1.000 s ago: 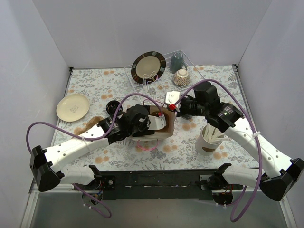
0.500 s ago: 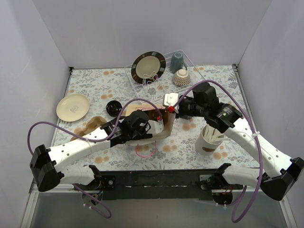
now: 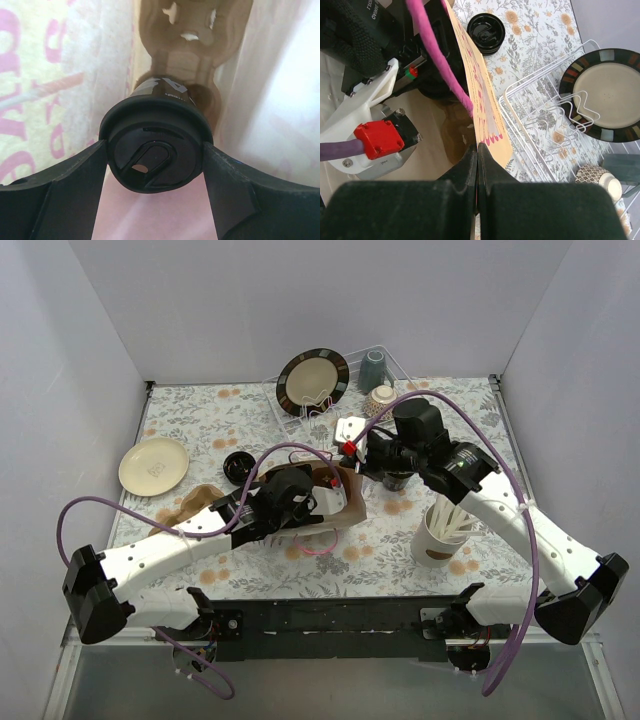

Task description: Pack the takeout coffee

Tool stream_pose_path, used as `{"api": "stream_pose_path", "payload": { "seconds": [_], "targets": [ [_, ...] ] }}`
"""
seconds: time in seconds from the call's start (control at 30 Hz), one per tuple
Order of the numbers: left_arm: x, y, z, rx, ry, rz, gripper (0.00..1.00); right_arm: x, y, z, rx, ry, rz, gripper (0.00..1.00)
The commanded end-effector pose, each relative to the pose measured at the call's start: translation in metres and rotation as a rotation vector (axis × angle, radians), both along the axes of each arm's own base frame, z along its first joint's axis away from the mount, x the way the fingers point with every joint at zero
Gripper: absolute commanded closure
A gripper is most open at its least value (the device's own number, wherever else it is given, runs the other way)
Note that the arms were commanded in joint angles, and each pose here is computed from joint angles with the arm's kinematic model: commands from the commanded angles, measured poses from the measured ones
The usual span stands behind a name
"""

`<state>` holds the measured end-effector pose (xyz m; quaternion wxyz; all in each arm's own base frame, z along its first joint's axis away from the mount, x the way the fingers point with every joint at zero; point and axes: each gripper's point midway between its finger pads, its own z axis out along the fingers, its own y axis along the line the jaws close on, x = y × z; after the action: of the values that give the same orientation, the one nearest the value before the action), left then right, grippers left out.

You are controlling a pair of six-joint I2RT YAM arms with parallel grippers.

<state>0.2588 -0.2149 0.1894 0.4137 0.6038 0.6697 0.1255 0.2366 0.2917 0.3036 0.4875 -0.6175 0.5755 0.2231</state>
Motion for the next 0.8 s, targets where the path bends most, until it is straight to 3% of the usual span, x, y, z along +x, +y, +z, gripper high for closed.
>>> {"api": "stream_pose_path", "payload": {
  "seconds": [0.0,0.53,0.77],
  "targets": [
    [0.003,-0.003,0.032,-0.096,-0.061,0.004,1.0,-0.003,0.002,0.024,0.06,-0.004,-0.008,0.99],
    [-0.012,0.016,-0.004,-0.015,0.006,0.012,1.0,-0.01,0.002,0.029,0.059,-0.135,0.039,0.99],
    [0.004,0.018,-0.002,-0.035,-0.1,0.062,1.0,-0.021,0.015,0.028,0.065,-0.119,0.085,0.99]
  ]
}}
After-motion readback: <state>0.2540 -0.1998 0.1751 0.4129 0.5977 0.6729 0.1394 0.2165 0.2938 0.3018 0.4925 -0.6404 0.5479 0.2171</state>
